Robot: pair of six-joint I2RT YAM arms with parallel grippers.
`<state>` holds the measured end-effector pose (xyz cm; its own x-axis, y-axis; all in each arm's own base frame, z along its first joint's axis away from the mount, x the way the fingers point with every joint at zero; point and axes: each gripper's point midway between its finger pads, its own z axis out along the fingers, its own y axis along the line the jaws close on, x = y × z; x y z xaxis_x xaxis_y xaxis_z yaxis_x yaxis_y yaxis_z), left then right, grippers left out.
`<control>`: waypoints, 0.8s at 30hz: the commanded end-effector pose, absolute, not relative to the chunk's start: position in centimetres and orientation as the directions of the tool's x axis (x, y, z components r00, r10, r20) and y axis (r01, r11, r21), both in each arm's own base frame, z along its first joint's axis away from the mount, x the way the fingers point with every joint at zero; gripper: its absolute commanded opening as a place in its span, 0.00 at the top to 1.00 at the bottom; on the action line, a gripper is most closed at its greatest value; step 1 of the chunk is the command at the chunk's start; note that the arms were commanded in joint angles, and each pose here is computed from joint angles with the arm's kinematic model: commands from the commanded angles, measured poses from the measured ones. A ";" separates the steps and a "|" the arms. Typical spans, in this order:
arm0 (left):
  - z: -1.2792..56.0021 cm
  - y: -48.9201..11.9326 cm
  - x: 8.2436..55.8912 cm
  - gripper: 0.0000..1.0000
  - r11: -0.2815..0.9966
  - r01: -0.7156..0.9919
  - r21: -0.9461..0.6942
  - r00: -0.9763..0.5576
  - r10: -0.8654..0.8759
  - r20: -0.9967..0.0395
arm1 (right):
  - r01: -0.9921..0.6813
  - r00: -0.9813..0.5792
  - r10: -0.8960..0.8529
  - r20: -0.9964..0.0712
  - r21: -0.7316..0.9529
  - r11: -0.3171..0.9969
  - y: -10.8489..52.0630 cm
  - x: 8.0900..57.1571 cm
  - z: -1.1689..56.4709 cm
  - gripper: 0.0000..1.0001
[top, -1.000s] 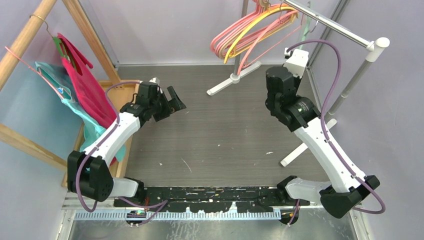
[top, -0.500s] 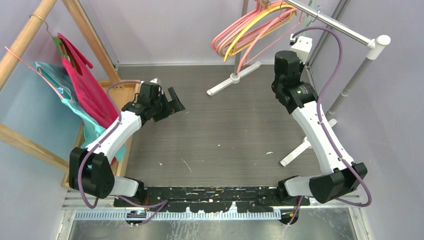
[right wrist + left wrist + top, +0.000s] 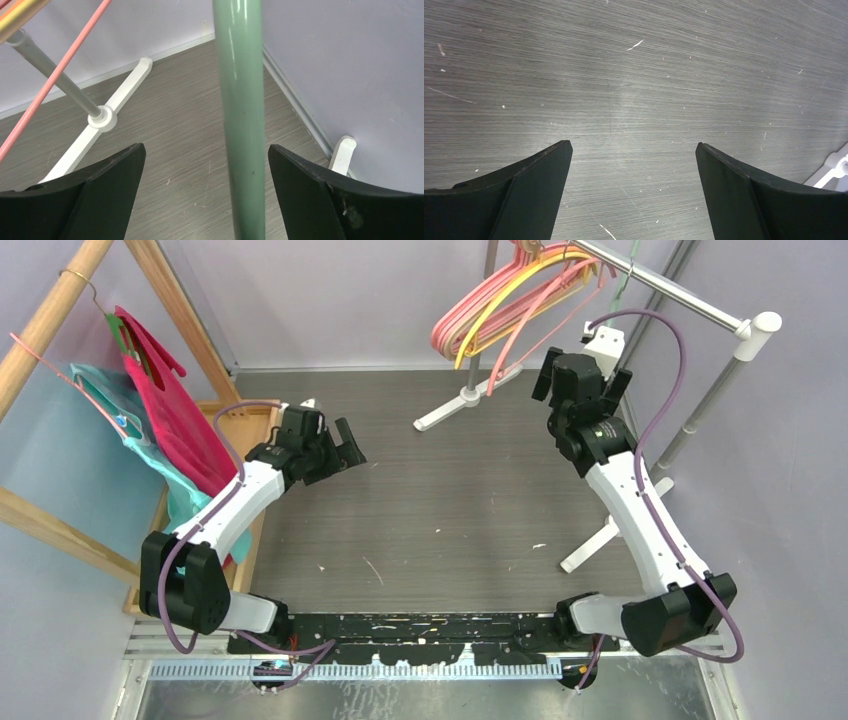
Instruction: Organize the hangers
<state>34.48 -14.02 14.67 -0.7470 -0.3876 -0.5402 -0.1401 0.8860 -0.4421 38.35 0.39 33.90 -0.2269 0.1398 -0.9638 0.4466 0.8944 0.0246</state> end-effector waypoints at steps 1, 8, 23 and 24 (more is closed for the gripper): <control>15.6 -13.3 35.3 0.02 0.908 -0.128 -0.400 -0.723 -0.361 -0.588 | 0.400 -0.169 0.185 -0.968 0.104 0.911 0.7 36.7 35.9 0.00; 14.1 -13.0 34.8 0.02 0.914 -0.134 -0.383 -0.731 -0.352 -0.584 | 0.297 -0.249 0.211 -0.945 0.133 0.945 2.2 33.3 32.3 0.00; 9.8 -12.0 34.3 0.02 0.942 -0.143 -0.302 -0.752 -0.302 -0.586 | 0.078 -0.533 0.030 -0.846 -0.014 0.997 10.7 25.6 15.3 0.00; 9.7 -12.0 34.3 0.02 0.945 -0.137 -0.297 -0.752 -0.295 -0.590 | 0.047 -0.537 0.000 -0.843 -0.030 0.998 11.7 25.5 14.6 0.00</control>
